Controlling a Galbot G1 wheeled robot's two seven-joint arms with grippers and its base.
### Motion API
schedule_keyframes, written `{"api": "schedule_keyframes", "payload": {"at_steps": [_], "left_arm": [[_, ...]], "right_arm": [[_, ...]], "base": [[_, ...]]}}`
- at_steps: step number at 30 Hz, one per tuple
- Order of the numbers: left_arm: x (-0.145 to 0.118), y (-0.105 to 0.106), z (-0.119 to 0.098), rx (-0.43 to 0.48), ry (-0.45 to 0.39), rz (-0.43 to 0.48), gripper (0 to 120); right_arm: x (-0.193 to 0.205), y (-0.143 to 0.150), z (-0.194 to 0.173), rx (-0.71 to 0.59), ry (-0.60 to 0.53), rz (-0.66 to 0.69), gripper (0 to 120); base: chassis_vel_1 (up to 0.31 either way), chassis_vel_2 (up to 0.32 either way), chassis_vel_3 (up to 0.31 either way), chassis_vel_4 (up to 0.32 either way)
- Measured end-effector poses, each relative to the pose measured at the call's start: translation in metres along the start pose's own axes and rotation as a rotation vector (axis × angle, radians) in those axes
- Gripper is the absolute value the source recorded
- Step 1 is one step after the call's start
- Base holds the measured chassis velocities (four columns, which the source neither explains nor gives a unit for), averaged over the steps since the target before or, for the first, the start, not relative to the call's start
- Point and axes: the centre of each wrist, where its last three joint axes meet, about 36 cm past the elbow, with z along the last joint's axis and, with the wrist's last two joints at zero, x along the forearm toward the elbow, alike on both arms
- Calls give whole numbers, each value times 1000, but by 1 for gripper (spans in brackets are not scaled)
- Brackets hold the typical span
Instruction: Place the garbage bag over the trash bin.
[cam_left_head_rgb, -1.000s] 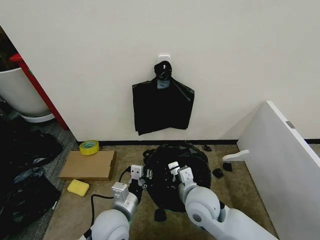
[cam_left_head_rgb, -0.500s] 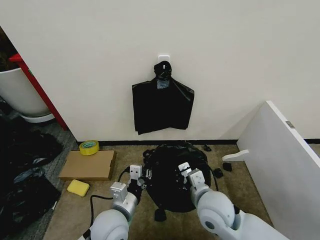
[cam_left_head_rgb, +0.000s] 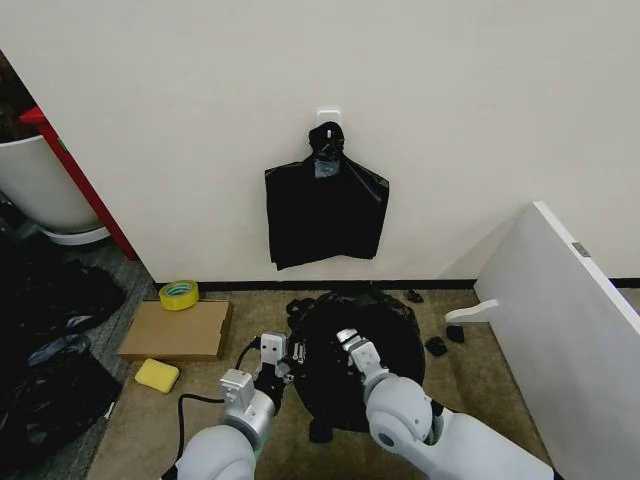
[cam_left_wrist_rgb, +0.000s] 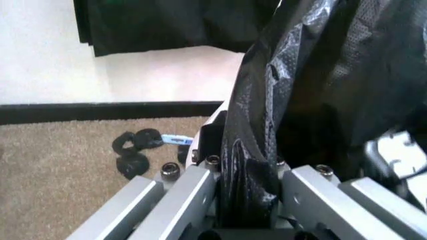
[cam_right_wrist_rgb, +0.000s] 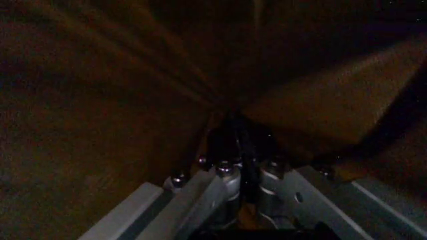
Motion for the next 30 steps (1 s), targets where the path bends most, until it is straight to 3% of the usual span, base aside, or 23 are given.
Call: {"api": "schedule_keyframes", "payload": {"at_steps": [6, 14, 22, 30], "left_arm": [[4, -2, 2, -2, 7, 9, 0], [11, -2, 0, -10, 6, 15, 0], [17, -4, 2, -12, 10, 23, 0], [22, -5, 3, -17, 12, 24, 0]], "right_arm": [[-3, 19, -8, 4, -18, -45, 0], [-18, 5, -9, 30, -7, 8, 0], [-15, 20, -11, 40, -14, -36, 0], [-18, 4, -5, 43, 1, 5, 0]], "base": [[0, 0, 0, 0], [0, 0, 0, 0], [0, 0, 0, 0], [0, 0, 0, 0]]}}
